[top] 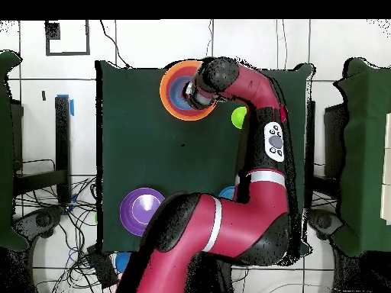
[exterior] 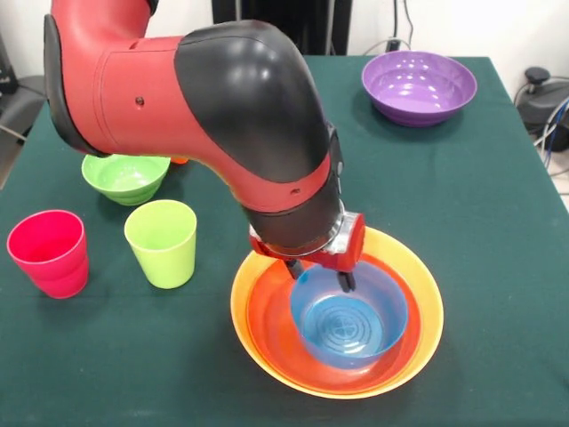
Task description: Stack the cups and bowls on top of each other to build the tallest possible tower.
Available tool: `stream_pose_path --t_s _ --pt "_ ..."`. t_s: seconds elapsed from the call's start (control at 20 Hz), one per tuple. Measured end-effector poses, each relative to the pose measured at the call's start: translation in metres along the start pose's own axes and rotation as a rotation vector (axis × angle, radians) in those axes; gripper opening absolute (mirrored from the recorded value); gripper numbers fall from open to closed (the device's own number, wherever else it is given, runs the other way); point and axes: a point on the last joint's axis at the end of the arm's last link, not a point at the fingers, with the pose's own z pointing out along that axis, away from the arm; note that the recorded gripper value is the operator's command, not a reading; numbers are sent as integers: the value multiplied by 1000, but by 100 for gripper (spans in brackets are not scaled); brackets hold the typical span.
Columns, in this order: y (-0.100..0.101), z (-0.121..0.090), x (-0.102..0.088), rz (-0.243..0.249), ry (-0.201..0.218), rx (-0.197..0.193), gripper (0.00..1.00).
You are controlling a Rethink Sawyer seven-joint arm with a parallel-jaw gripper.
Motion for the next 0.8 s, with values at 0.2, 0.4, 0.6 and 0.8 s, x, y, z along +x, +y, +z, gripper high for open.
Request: stream_pose_path --t_s 0.2,0.4,0.6,0.8 --pt "0 -2 1 -15 -18 32 100" --pt "-3 -8 3 -38 -38 95 100" --pt "-6 -21 3 -59 -63 154 100" --pt "-10 -36 3 -68 -86 203 100"
